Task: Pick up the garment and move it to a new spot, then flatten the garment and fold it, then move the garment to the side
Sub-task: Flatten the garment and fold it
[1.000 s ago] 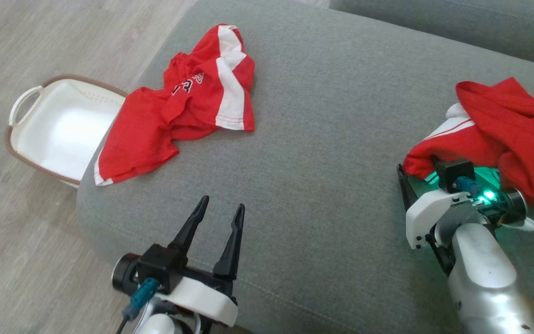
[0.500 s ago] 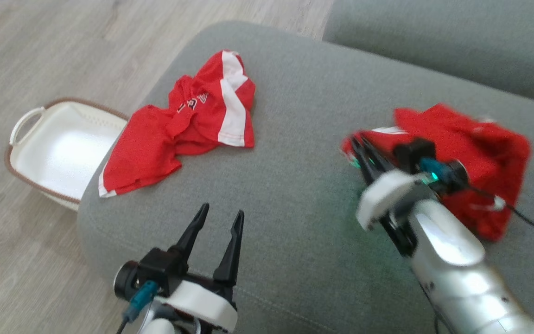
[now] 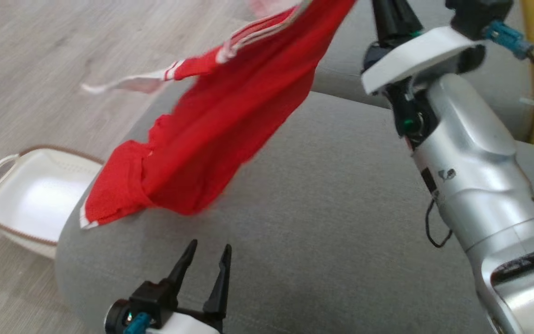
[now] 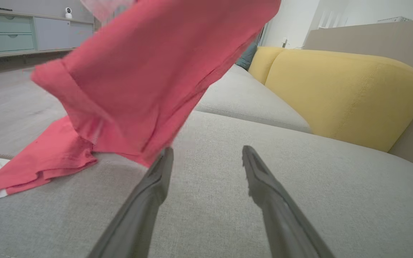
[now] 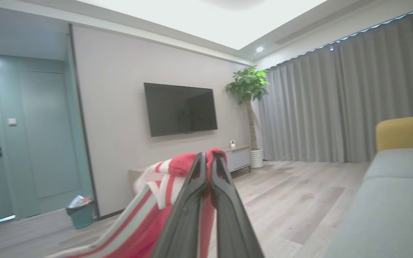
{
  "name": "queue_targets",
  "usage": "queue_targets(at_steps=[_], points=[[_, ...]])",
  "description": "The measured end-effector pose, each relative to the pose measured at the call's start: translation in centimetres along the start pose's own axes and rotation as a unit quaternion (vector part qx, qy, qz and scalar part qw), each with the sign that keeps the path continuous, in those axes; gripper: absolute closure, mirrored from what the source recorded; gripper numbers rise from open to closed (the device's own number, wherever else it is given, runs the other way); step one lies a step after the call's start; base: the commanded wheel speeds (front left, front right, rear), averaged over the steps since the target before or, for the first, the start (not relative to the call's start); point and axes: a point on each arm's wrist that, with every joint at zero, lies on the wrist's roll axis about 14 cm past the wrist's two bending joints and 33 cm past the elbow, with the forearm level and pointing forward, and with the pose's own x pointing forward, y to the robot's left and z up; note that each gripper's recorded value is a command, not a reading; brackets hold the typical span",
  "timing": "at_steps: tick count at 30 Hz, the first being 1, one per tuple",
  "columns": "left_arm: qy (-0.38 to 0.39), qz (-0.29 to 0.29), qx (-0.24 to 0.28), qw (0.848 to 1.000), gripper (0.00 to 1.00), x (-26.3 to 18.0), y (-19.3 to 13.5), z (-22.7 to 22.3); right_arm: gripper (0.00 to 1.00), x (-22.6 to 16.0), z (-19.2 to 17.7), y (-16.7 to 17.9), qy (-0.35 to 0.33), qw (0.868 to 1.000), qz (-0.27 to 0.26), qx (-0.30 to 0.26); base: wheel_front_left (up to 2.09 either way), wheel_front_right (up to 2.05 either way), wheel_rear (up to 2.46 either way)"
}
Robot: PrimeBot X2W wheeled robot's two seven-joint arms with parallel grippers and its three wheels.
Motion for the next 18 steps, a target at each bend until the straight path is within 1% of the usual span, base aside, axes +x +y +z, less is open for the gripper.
queue_targets(at_steps=[2, 4, 6, 7, 9, 11, 12, 15, 16, 17, 18], points=[[-0.005, -0.005, 0.001, 1.000, 0.00, 0.4, -0.3, 0.3, 1.00, -1.1, -0.7, -2.7, 0.015, 0.999, -0.039, -0.012, 0.00, 0.00, 0.00], [-0.004, -0.015, 0.001, 1.000, 0.00, 0.8, -0.8, 0.4, 1.00, -2.8, -2.3, -6.0, 0.040, 0.996, -0.082, -0.014, 0.00, 0.00, 0.00], [0.007, -0.023, 0.001, 1.000, 0.00, 1.2, -1.1, -0.1, 1.00, -5.4, -4.5, -10.4, 0.083, 0.988, -0.125, -0.041, 0.00, 0.00, 0.00], [0.012, -0.024, 0.001, 1.000, 0.00, 1.5, -1.2, -0.4, 1.00, -7.1, -5.5, -13.1, 0.105, 0.981, -0.154, -0.048, 0.00, 0.00, 0.00], [0.022, -0.028, 0.003, 0.999, 0.00, 2.2, -1.3, -0.8, 1.00, -11.5, -7.5, -18.8, 0.152, 0.961, -0.223, -0.054, 0.00, 0.00, 0.00], [0.027, -0.034, 0.005, 0.999, 0.00, 3.2, -1.4, -1.0, 1.00, -16.3, -9.1, -23.6, 0.201, 0.936, -0.283, -0.065, 0.00, 0.00, 0.00], [0.029, -0.038, 0.007, 0.999, 0.00, 3.8, -1.5, -1.0, 1.00, -18.7, -9.9, -25.6, 0.226, 0.921, -0.310, -0.065, 0.00, 0.00, 0.00], [0.031, -0.053, 0.010, 0.998, 0.00, 5.8, -2.0, -1.1, 1.00, -24.6, -11.8, -29.7, 0.294, 0.880, -0.364, -0.080, 0.00, 0.00, 0.00], [0.033, -0.057, 0.011, 0.998, 0.00, 6.4, -2.1, -1.2, 0.35, -26.2, -12.2, -30.8, 0.305, 0.869, -0.382, -0.078, 0.00, 0.00, 0.00], [0.036, -0.062, 0.011, 0.997, 0.00, 6.8, -2.3, -1.5, 0.00, -27.6, -12.3, -31.7, 0.310, 0.859, -0.400, -0.076, 0.00, 0.00, 0.00], [0.040, -0.065, 0.012, 0.997, 0.00, 7.2, -2.4, -1.7, 0.00, -28.9, -12.3, -32.7, 0.315, 0.850, -0.415, -0.078, 0.00, 0.00, 0.00]])
